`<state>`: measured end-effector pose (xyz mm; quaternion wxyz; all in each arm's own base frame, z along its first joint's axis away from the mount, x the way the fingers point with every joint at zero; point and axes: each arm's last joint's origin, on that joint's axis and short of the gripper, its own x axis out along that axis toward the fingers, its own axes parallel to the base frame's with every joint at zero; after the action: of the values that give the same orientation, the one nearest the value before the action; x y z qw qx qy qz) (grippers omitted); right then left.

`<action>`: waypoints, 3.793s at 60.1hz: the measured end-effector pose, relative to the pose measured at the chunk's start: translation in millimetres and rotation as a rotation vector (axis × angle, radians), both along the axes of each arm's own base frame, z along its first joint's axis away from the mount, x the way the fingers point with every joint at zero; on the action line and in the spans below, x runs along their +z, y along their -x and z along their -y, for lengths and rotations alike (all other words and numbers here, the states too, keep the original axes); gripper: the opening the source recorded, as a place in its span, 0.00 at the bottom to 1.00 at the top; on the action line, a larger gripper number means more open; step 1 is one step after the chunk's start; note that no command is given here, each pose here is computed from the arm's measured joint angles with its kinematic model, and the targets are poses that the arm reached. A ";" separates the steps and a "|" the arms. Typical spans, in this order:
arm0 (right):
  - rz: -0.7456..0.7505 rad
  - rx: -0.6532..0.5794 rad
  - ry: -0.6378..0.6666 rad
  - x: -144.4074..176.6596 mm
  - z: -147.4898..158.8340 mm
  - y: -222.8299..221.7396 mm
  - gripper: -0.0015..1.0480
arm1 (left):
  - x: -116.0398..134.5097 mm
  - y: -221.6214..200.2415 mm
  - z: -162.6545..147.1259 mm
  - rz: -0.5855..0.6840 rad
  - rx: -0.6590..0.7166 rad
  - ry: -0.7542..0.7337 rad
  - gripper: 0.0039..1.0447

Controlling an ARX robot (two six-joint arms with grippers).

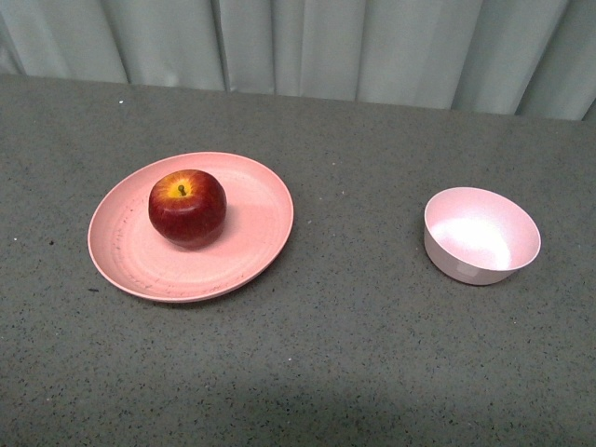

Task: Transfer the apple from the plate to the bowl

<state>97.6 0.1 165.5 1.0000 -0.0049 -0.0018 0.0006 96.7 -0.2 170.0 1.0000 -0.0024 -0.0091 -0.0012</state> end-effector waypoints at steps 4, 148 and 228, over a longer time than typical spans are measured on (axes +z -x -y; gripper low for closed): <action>0.000 0.000 0.000 0.0 0.0 0.0 0.91 | 0.0 0.0 0.0 0.000 0.000 0.000 0.94; -0.330 0.111 0.153 -1.2 -24.3 -63.7 0.91 | 0.0 0.0 0.0 0.000 0.000 0.000 0.94; -1.048 0.410 0.432 -108.1 -120.7 -256.9 0.54 | 0.0 0.0 0.0 0.000 0.000 0.000 0.94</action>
<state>354.5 120.7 57.4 0.8236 -0.2066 0.4905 0.1959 96.7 -0.2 170.0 1.0000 -0.0024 -0.0091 -0.0012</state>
